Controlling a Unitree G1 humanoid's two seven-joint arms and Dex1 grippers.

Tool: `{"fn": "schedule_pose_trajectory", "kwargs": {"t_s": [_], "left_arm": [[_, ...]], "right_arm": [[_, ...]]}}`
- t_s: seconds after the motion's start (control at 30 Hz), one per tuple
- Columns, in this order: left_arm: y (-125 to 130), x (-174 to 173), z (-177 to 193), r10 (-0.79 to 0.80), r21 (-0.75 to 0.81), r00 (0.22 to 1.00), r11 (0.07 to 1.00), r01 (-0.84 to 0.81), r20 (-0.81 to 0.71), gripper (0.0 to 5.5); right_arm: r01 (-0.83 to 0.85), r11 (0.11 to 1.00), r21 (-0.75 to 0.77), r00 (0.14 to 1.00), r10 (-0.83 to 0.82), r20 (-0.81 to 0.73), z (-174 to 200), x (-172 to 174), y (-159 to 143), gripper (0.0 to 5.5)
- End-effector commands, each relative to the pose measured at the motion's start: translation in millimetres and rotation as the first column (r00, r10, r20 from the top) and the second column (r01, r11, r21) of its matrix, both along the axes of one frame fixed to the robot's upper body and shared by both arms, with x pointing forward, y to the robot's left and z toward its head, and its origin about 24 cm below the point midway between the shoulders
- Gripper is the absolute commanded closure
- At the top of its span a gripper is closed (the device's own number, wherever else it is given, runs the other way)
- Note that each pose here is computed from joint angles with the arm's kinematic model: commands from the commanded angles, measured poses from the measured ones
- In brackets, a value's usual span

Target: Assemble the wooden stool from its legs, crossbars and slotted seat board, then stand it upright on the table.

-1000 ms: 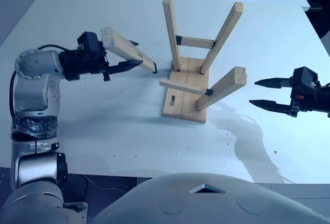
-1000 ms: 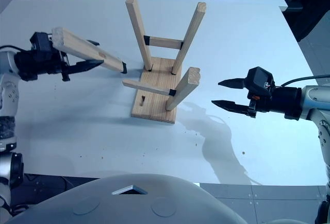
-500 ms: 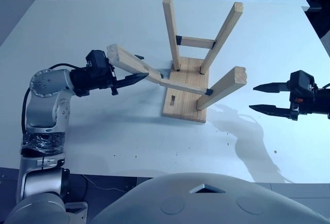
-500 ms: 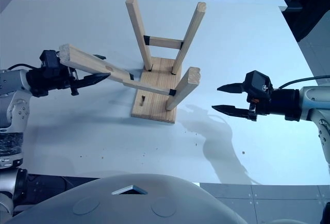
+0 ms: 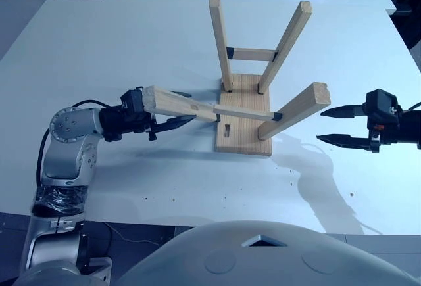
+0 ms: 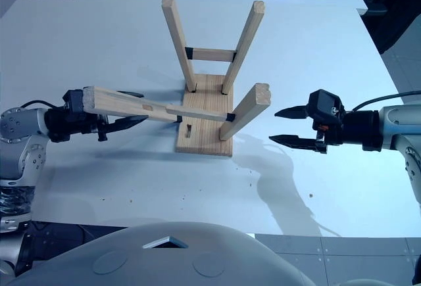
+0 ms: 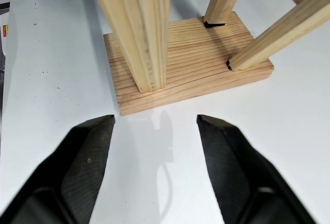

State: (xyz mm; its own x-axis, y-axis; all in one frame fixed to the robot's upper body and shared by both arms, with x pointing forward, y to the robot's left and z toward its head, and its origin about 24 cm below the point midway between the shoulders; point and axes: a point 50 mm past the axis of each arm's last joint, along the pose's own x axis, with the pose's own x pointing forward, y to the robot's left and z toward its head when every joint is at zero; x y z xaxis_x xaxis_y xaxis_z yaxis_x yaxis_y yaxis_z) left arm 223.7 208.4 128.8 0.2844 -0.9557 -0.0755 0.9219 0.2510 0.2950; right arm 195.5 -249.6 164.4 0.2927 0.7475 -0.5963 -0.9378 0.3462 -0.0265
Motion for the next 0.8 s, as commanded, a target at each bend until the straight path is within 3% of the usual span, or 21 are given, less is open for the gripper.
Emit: {"fn": "schedule_pose_trajectory", "kwargs": {"t_s": [0.03, 0.4, 0.8], "left_arm": [[1.1, 3.0, 4.7, -0.008, 0.031, 1.0, 1.0, 0.008, 0.003, 3.3], [-12.7, 10.1, 32.4, -0.067, 0.011, 0.996, 0.998, 0.067, 0.06, 3.3], [-8.4, 3.8, -13.7, -0.034, 0.026, 0.997, 0.999, 0.036, -0.067, 3.3]], "right_arm": [[-0.013, 1.0, -0.013, 1.0, 0.013, 0.007, 1.9, -0.5, 1.5, 2.58], [-0.01, 1.0, -0.022, 1.0, 0.01, 0.006, -2.0, -3.8, 3.1, 2.58], [-0.029, 0.999, -0.023, 1.0, 0.029, 0.007, -4.0, -1.3, 6.3, 2.58]]}}
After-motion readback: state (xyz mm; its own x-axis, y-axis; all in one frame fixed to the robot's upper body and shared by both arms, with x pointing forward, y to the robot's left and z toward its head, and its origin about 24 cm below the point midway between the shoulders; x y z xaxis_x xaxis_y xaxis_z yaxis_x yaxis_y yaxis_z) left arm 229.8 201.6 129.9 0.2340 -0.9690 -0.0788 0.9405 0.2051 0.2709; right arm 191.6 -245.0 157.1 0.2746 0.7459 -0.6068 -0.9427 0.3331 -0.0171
